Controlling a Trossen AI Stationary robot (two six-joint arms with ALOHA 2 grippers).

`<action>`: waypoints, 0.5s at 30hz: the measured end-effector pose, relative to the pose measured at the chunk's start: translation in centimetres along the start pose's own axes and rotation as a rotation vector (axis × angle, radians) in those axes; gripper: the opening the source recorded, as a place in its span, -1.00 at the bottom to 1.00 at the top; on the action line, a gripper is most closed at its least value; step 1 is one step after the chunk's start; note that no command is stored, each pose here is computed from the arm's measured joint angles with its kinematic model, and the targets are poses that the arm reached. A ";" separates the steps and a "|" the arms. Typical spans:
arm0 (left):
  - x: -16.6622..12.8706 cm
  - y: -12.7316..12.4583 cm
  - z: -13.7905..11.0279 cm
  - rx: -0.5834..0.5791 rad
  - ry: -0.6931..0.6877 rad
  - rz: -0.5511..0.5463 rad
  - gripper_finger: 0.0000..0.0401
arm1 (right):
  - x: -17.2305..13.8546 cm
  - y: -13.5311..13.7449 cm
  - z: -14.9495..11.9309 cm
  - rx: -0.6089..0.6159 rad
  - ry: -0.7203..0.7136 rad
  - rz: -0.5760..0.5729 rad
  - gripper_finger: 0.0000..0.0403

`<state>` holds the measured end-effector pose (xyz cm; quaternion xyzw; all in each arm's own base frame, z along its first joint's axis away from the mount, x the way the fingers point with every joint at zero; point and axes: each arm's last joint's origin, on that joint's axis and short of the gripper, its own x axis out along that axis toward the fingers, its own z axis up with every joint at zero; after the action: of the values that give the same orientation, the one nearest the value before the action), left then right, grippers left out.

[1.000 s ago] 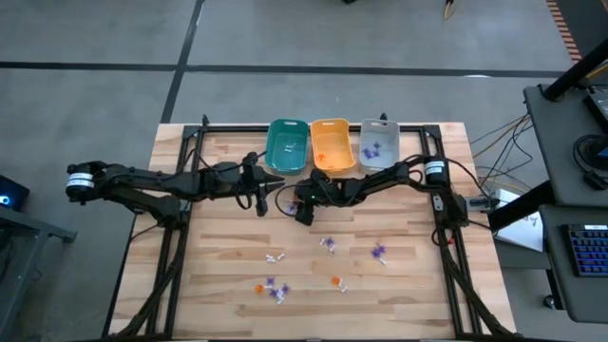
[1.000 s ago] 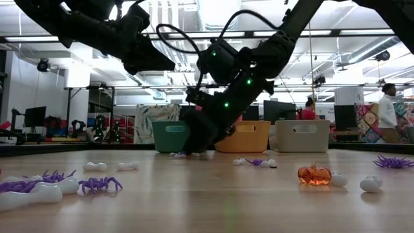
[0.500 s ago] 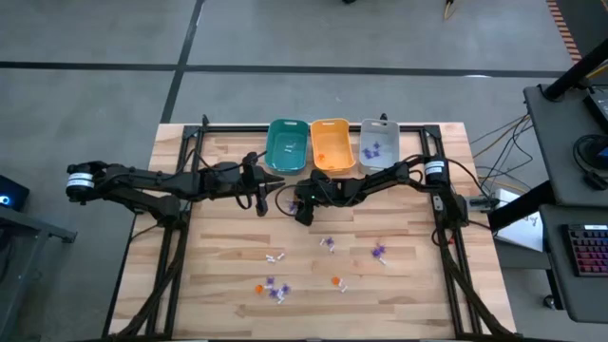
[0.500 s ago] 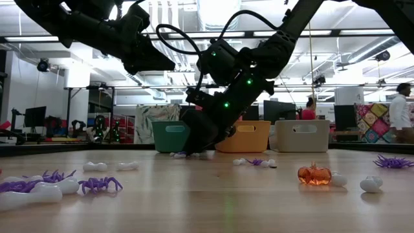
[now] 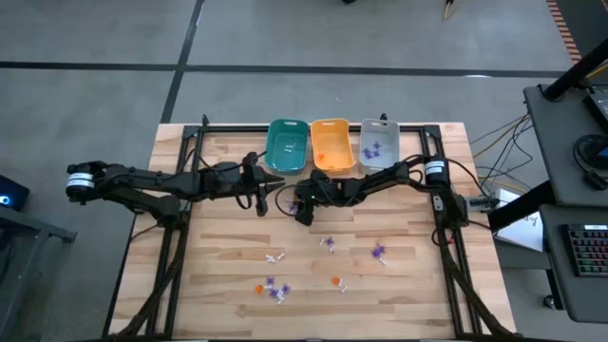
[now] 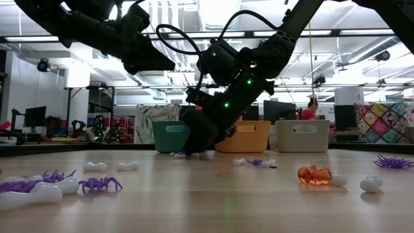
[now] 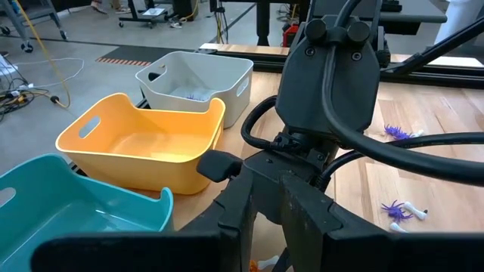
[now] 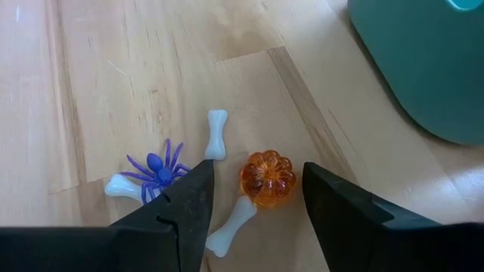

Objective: Sort Halloween decoration
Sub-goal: Put the orange pumpkin toy into the yellow bin

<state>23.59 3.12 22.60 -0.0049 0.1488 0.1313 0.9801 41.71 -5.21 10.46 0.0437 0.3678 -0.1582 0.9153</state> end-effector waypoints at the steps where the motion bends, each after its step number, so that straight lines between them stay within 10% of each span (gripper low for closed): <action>1: 0.0 0.0 0.0 0.000 0.000 0.000 -0.78 | 0.0 -0.1 0.0 0.001 0.000 -0.001 -0.04; 15: 0.0 0.0 0.0 -0.003 0.000 0.000 -0.78 | 0.0 -0.2 0.0 0.013 0.001 -0.002 -0.05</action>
<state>23.59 3.12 22.60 -0.0066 0.1485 0.1316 0.9801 41.67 -5.44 10.44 0.0496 0.3673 -0.1614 0.9146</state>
